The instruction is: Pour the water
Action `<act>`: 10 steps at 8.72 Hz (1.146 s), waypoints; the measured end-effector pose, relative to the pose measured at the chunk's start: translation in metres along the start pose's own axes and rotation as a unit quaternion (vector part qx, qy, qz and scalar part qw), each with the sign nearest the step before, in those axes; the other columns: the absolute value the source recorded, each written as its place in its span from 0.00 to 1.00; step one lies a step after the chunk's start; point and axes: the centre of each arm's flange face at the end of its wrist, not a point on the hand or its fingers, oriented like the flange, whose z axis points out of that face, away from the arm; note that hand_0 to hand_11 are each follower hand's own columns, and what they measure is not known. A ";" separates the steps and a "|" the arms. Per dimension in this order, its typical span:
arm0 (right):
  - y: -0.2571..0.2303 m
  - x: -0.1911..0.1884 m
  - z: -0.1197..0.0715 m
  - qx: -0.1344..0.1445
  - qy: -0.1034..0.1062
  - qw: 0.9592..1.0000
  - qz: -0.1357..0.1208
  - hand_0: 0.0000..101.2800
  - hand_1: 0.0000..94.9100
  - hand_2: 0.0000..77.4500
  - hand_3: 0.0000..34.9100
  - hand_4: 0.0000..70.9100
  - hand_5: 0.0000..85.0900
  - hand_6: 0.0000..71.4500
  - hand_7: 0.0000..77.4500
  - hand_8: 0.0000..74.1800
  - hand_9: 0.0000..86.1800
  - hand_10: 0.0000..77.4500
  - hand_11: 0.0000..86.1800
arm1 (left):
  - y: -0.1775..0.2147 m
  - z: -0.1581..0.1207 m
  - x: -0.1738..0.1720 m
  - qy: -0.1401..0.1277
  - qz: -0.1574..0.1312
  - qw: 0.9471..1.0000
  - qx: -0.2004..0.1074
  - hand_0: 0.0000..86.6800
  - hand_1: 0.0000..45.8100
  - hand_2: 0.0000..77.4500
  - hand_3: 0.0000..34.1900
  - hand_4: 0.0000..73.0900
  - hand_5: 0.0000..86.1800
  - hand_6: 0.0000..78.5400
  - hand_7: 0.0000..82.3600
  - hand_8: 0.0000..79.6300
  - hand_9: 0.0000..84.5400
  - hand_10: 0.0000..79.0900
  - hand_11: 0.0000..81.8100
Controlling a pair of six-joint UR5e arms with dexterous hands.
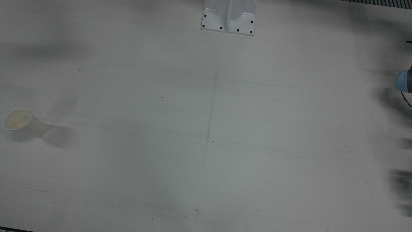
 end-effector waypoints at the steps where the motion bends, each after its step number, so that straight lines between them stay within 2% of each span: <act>1: 0.000 0.000 0.000 0.000 0.000 1.000 0.000 0.45 0.15 0.17 0.00 0.05 0.01 0.01 0.01 0.01 0.02 0.01 0.01 | 0.000 0.000 0.000 0.000 0.000 1.000 0.000 0.42 0.01 0.32 0.00 0.64 0.51 0.45 0.44 0.25 0.34 0.20 0.29; 2: 0.000 0.000 0.000 0.000 0.000 1.000 0.000 0.45 0.15 0.17 0.00 0.05 0.01 0.01 0.01 0.01 0.02 0.01 0.01 | 0.000 -0.001 0.000 0.000 0.000 1.000 0.001 0.42 0.01 0.32 0.00 0.64 0.51 0.45 0.44 0.25 0.34 0.20 0.29; 3: 0.000 0.000 0.000 0.000 0.000 1.000 0.000 0.45 0.15 0.17 0.00 0.05 0.01 0.01 0.01 0.01 0.02 0.01 0.01 | -0.001 -0.001 0.000 0.000 0.000 1.000 0.001 0.44 0.01 0.13 0.00 0.64 0.51 0.45 0.44 0.25 0.33 0.20 0.27; 4: 0.000 0.000 0.000 0.000 0.000 1.000 0.000 0.46 0.15 0.17 0.00 0.05 0.01 0.01 0.01 0.01 0.02 0.01 0.01 | -0.001 -0.001 0.000 -0.001 0.001 1.000 0.002 0.53 0.07 0.13 0.00 0.64 0.51 0.41 0.41 0.23 0.29 0.18 0.25; 5: 0.000 0.000 0.000 0.000 0.000 1.000 0.000 0.46 0.15 0.17 0.00 0.05 0.01 0.01 0.01 0.01 0.02 0.01 0.01 | -0.001 0.000 0.001 0.000 0.001 1.000 0.003 0.55 0.12 0.19 0.00 0.64 0.50 0.39 0.38 0.21 0.27 0.18 0.25; 6: 0.000 0.000 0.000 0.000 0.000 1.000 0.001 0.46 0.15 0.17 0.00 0.05 0.01 0.01 0.01 0.01 0.02 0.01 0.01 | 0.000 0.000 0.002 0.001 0.001 1.000 0.003 0.66 0.25 0.27 0.00 0.64 0.50 0.39 0.38 0.21 0.27 0.19 0.29; 7: 0.001 0.000 0.000 -0.001 0.000 1.000 0.001 0.46 0.15 0.17 0.00 0.05 0.01 0.01 0.01 0.01 0.02 0.01 0.01 | 0.000 0.000 0.004 0.001 0.002 1.000 0.005 0.66 0.37 0.37 0.00 0.64 0.50 0.39 0.38 0.21 0.27 0.19 0.29; 8: 0.001 -0.001 0.000 -0.001 -0.001 1.000 0.001 0.46 0.15 0.17 0.00 0.05 0.01 0.01 0.01 0.01 0.02 0.01 0.01 | -0.001 -0.001 0.005 0.002 0.002 1.000 0.006 0.61 0.39 0.42 0.00 0.64 0.50 0.39 0.38 0.21 0.27 0.19 0.29; 10: 0.001 -0.001 0.000 -0.001 -0.001 1.000 0.001 0.46 0.15 0.17 0.00 0.05 0.01 0.01 0.01 0.01 0.02 0.01 0.01 | 0.000 0.000 0.007 0.003 0.003 1.000 0.008 0.61 0.39 0.48 0.00 0.64 0.50 0.39 0.38 0.21 0.27 0.20 0.29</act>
